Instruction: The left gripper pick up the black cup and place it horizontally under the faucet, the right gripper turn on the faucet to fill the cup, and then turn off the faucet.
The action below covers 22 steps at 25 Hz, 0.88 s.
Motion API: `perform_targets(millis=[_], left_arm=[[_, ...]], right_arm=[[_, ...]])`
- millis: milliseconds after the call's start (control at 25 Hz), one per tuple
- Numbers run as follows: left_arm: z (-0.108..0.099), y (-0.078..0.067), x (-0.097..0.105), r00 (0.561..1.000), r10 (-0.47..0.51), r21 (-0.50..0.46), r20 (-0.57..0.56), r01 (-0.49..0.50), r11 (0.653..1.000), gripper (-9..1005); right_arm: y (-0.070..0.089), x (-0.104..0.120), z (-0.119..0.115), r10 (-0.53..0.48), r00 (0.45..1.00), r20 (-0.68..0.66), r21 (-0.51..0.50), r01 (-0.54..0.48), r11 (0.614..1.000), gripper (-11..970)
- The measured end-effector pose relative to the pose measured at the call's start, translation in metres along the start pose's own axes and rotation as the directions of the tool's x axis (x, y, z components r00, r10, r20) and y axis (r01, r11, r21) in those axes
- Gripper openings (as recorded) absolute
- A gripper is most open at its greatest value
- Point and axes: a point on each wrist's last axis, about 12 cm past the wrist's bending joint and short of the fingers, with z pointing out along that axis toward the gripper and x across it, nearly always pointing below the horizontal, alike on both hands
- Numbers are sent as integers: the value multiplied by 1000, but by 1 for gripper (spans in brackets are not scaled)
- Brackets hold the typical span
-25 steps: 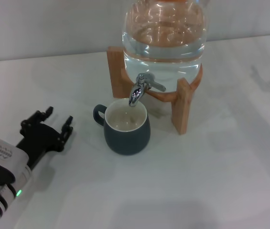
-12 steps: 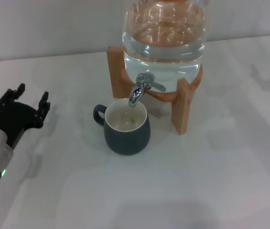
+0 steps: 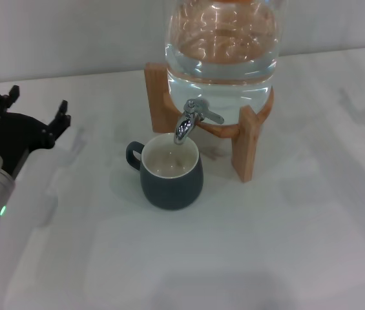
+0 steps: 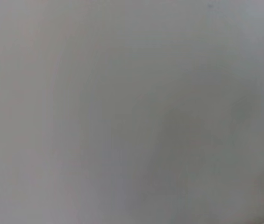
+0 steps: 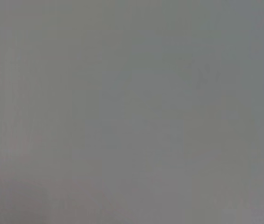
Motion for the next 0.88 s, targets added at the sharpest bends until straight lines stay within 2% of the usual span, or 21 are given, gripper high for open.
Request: perform_targets(millis=[240,480,680,760,880], left_arm=[[2,6,-2,1000,11,-27,4,-11,1000,887],[-9,19,3,998,67,-120,13,-65,991,889],[-21,32,8,999,43,-204,20,-38,978,890],[-32,42,12,998,49,-266,29,-40,963,890],[-39,47,14,998,52,-304,38,-38,952,890]], right_arm=[[6,1,-6,-2,1000,-4,-60,1,998,844],[5,1,-20,3,1000,11,-74,-2,997,843],[-1,1,-28,21,1000,12,-56,-21,998,843],[-1,1,-30,21,1000,11,-54,-21,998,843],[-1,1,-33,27,999,18,-60,-26,998,844]])
